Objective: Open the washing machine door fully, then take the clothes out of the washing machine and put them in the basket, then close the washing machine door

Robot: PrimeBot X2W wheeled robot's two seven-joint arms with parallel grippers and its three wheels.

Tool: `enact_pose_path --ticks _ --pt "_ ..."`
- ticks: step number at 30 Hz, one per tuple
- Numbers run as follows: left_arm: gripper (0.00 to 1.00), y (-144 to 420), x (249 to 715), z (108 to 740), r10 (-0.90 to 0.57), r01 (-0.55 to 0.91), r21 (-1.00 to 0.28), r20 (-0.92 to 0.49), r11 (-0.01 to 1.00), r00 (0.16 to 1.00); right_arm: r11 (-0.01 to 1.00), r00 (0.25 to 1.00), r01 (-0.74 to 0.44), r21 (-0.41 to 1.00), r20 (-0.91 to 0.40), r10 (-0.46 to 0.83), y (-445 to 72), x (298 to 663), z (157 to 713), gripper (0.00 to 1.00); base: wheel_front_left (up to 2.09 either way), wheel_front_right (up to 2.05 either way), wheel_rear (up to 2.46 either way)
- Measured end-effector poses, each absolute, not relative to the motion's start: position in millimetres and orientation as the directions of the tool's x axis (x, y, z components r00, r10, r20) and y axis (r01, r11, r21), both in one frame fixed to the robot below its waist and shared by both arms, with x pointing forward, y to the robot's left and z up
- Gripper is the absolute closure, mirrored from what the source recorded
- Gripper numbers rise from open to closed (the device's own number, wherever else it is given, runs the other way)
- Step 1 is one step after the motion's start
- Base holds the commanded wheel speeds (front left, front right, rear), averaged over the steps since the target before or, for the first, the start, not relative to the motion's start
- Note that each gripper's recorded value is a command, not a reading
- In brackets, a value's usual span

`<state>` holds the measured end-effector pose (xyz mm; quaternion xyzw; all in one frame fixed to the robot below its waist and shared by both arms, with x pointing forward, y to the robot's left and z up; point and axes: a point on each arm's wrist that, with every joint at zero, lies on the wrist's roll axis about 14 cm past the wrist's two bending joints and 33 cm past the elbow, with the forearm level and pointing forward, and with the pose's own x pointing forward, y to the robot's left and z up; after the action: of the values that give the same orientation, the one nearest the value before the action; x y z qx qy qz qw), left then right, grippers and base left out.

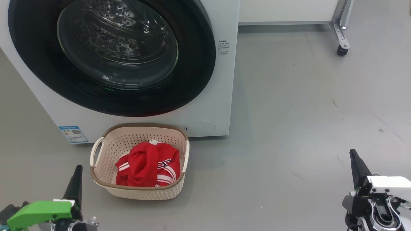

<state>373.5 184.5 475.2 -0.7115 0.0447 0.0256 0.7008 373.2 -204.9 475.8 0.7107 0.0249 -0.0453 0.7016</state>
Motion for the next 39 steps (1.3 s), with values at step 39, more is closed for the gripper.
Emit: enact_pose_path --ticks 39 --pt "1.0 185.6 373.4 474.6 -0.024 -0.102 -0.995 -0.101 -0.015 0.995 -0.015 0.995 0.098 0.995 -0.098 -0.03 -205.4 373.7 476.2 1.0 0.0 0.0 0.0"
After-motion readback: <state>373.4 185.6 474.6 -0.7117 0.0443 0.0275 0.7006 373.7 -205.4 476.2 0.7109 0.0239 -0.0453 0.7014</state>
